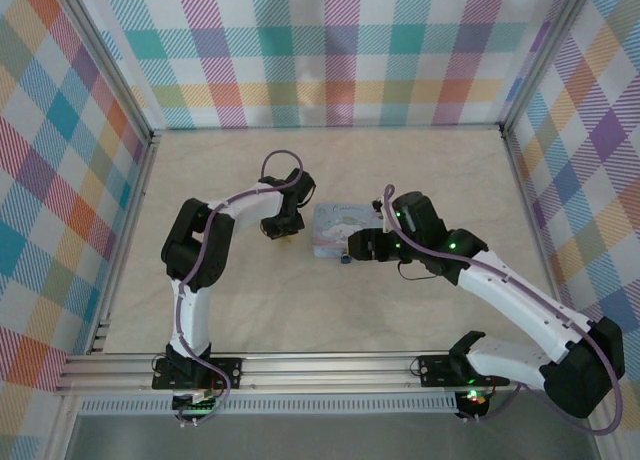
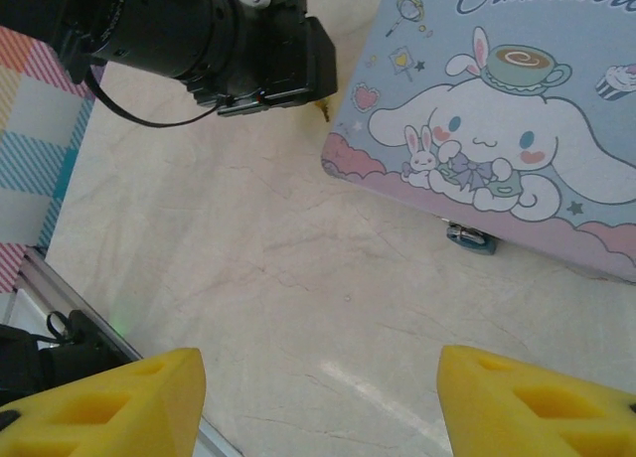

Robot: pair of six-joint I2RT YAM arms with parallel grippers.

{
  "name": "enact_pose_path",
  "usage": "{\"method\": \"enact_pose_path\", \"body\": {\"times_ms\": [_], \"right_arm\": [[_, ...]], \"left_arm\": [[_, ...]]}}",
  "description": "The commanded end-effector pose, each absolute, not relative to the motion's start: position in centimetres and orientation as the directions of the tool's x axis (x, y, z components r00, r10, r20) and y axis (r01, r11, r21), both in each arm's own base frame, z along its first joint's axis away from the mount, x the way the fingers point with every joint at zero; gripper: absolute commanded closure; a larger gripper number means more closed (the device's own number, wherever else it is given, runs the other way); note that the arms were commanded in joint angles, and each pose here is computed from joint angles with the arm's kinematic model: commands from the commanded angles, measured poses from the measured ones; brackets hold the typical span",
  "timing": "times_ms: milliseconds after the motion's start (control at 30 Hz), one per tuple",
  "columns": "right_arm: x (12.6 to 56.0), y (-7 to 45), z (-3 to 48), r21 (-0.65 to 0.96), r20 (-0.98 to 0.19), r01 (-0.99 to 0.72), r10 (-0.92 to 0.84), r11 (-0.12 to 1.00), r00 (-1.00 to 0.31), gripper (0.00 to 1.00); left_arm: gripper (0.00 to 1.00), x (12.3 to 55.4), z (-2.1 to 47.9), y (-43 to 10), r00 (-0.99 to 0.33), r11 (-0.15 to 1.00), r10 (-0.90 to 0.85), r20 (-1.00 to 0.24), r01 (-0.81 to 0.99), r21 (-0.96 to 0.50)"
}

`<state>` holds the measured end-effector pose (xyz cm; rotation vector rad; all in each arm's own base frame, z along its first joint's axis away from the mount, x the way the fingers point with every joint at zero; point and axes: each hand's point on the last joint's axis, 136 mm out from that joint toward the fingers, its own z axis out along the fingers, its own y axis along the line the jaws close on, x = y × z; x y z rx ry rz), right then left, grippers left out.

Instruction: Unlock a padlock with a key

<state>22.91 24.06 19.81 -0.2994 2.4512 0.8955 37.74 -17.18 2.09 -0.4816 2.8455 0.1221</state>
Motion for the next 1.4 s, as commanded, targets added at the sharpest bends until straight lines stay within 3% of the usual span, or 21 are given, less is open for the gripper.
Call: {"method": "enact_pose_path", "body": {"times_ms": [0, 300, 700, 867, 1367], "right_arm": [[23.0, 24.0, 19.5, 0.523, -0.544, -0.371, -0.034, 0.768, -0.838, 0.36], [23.3, 23.9, 19.7, 0.516, -0.552, -0.368, -0.028, 0.773, -0.833, 0.36], [23.2, 23.4, 19.5, 0.527, -0.564, -0.35, 0.01, 0.775, -0.825, 0.35], [23.3, 24.0, 19.8, 0.548, -0.57, -0.367, 0.015, 0.751, -0.822, 0.35], [22.4, 27.3, 23.1, 0.579, -0.651, -0.566, -0.085, 0.587, -0.754, 0.5]], "left_arm": [[0.8, 36.7, 0.5, -15.9, -0.921, 0.936, -0.318, -0.225, -0.343, 0.084], [1.0, 36.5, 0.5, -14.8, -0.925, 0.937, -0.315, -0.214, -0.339, 0.085], [1.0, 37.4, 10.5, -15.9, -0.901, 0.968, -0.249, -0.355, -0.242, -0.066], [1.0, 36.9, 14.6, -17.8, -0.896, 0.967, -0.231, -0.379, -0.167, -0.194], [1.0, 31.9, 23.6, -27.4, -0.933, 0.85, -0.087, -0.348, 0.113, -0.514]]}}
